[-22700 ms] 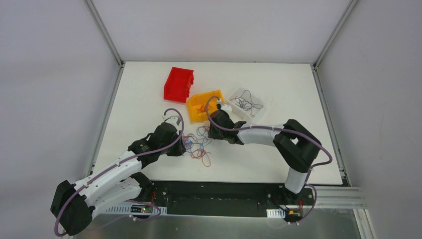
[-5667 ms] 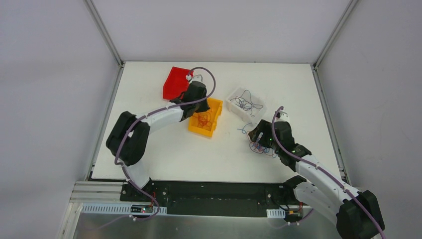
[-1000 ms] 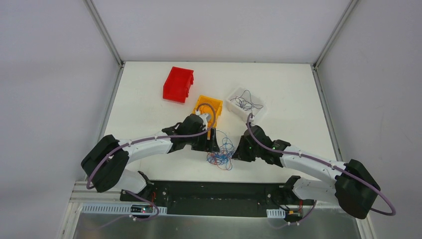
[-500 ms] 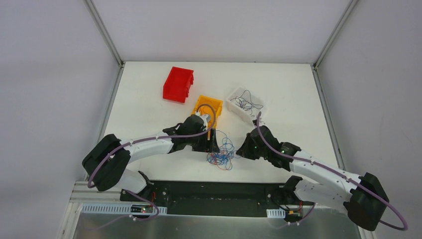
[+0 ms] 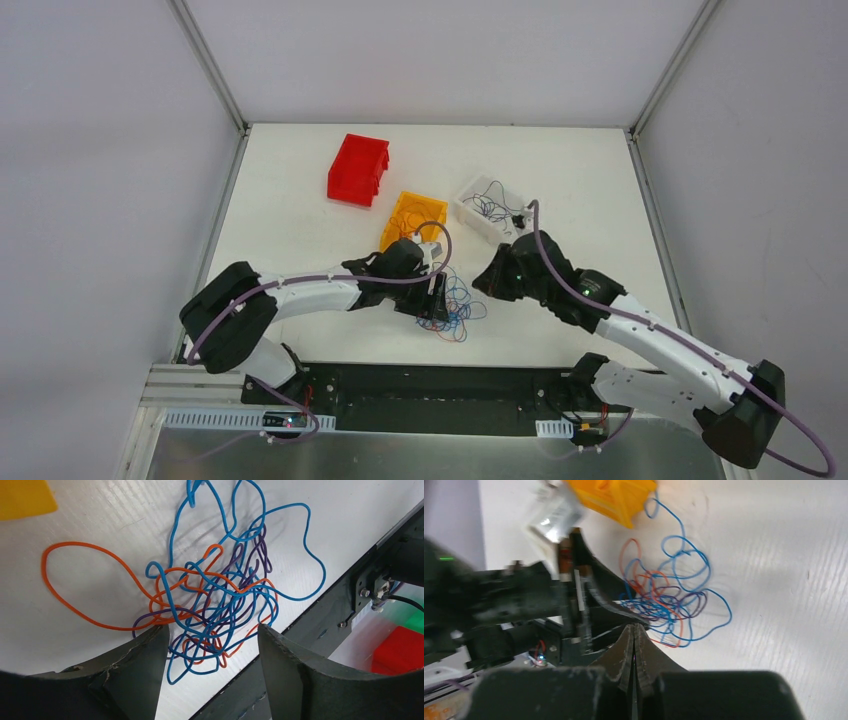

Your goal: Untangle the cables

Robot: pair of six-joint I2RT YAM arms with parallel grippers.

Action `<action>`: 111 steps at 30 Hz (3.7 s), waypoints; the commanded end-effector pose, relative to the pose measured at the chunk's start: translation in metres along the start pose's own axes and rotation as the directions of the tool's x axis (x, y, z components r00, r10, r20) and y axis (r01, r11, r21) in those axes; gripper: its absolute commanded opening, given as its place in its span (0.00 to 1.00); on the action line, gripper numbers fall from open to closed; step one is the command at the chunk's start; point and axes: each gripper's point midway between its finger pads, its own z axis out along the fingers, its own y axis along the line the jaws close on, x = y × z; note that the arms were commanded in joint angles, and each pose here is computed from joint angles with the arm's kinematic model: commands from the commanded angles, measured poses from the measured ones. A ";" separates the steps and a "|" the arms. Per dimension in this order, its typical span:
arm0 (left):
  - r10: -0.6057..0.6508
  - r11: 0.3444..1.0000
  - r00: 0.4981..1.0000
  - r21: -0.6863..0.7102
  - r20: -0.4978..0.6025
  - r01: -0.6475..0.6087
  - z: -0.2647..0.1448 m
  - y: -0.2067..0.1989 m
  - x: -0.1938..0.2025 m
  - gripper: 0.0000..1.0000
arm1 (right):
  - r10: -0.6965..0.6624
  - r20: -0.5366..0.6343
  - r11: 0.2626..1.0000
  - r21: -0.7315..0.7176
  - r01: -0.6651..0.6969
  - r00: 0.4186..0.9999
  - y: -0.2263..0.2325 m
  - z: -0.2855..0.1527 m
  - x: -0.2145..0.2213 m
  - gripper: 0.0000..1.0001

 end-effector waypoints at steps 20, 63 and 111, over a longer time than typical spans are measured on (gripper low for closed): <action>0.075 0.996 0.976 -0.068 0.205 -0.062 -0.066 -0.011 -0.034 0.70 | -0.113 0.181 0.985 0.149 0.086 0.977 0.003 -0.057 -0.069 0.75; 0.382 0.924 0.757 -0.203 0.530 -0.323 -0.186 -0.044 -0.102 0.83 | -0.138 0.121 0.940 -0.298 0.169 0.983 0.124 -0.077 -0.097 0.00; 0.392 0.793 0.741 0.207 0.546 -0.572 -0.195 -0.153 -0.105 0.93 | -0.255 0.067 0.854 -0.453 0.257 0.965 0.173 -0.088 -0.076 0.00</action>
